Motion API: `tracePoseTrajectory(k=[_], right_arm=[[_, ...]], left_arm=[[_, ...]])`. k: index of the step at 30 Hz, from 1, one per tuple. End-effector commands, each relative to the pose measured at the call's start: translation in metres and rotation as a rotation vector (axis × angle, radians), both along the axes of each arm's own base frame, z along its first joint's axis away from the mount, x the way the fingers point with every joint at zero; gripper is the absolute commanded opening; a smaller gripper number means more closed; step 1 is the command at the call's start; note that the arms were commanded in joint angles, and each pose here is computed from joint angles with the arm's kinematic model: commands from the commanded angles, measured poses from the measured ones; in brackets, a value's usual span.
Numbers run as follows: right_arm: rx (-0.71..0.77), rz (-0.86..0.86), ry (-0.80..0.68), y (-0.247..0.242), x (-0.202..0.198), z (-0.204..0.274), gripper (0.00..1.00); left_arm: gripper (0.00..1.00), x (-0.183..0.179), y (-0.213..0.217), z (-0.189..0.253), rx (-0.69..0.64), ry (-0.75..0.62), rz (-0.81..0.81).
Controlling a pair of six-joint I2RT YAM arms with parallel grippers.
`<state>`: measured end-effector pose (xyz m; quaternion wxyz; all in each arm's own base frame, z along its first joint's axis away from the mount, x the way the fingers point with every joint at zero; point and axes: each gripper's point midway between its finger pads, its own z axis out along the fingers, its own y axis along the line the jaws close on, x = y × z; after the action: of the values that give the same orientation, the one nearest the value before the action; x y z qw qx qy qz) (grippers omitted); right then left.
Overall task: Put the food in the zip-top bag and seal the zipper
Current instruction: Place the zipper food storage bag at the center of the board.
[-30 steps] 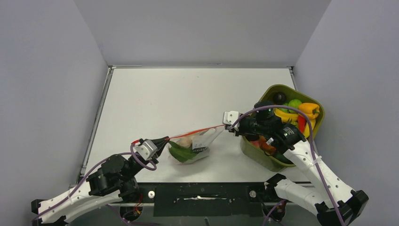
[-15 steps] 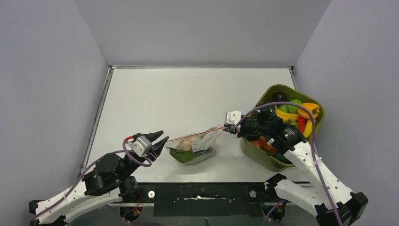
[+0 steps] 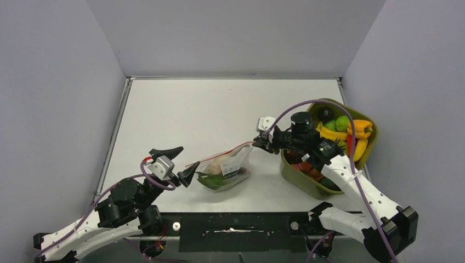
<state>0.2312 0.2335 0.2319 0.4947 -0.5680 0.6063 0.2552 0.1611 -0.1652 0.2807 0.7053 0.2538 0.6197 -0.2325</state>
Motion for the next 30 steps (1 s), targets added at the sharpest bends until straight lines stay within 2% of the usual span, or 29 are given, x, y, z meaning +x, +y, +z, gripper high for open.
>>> tracePoseTrajectory(k=[1, 8, 13, 21, 30], right_arm=[[0.078, -0.079, -0.043, 0.01, 0.031, 0.032, 0.0], [0.035, -0.277, -0.003, 0.006, 0.09, 0.024, 0.0], [0.059, -0.402, -0.007, -0.009, 0.139, 0.024, 0.0], [0.067, -0.544, -0.02, -0.044, 0.221, 0.021, 0.0], [0.062, -0.691, -0.049, -0.099, 0.29, 0.011, 0.0]], left_arm=[[0.7, 0.001, 0.009, 0.027, -0.068, -0.013, 0.031], [0.71, 0.002, 0.01, 0.022, -0.082, 0.007, 0.038], [0.72, 0.001, 0.011, 0.018, -0.108, 0.018, 0.041], [0.72, 0.002, 0.015, 0.015, -0.122, 0.033, 0.06], [0.73, 0.002, 0.013, 0.012, -0.106, 0.036, 0.054]])
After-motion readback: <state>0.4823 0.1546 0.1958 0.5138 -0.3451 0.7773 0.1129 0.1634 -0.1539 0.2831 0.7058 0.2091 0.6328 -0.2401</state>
